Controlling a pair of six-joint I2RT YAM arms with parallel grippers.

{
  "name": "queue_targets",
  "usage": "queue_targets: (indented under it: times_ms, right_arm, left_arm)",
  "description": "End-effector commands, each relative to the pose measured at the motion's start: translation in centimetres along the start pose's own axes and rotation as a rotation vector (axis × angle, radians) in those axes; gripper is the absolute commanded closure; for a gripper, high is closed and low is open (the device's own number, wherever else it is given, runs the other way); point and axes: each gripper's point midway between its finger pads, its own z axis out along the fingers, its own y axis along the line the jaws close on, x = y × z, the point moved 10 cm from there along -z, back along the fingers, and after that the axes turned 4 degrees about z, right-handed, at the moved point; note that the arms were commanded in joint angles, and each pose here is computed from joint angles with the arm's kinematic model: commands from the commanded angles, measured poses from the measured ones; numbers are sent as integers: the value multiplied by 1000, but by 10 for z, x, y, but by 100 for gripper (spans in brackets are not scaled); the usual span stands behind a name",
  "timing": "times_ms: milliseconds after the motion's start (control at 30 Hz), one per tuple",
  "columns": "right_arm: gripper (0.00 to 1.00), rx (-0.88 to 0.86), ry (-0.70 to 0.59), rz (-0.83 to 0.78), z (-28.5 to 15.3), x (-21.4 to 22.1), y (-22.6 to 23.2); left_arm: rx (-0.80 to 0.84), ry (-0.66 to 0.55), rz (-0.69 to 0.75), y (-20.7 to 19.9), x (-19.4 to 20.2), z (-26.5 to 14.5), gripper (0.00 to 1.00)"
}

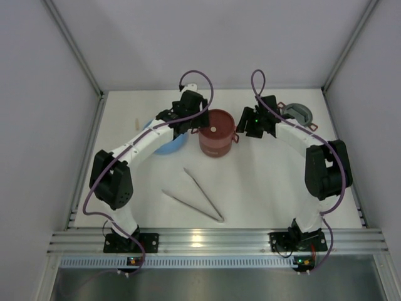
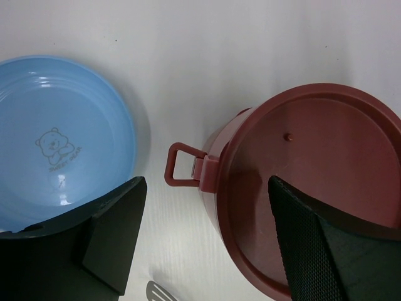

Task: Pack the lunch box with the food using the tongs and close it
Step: Close the fastener on the packing box.

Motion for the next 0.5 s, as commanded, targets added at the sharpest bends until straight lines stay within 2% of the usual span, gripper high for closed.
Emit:
queue_targets:
  times_ms: [0,467]
  right_arm:
    - [43,-18,-33,-28,-12,0,9]
    - [44,-27,10,-40,-5,14,8]
  left_arm:
    - [15,-38,7,-6,-18,-6,16]
    - [12,-4,41,-17,-19,11,16]
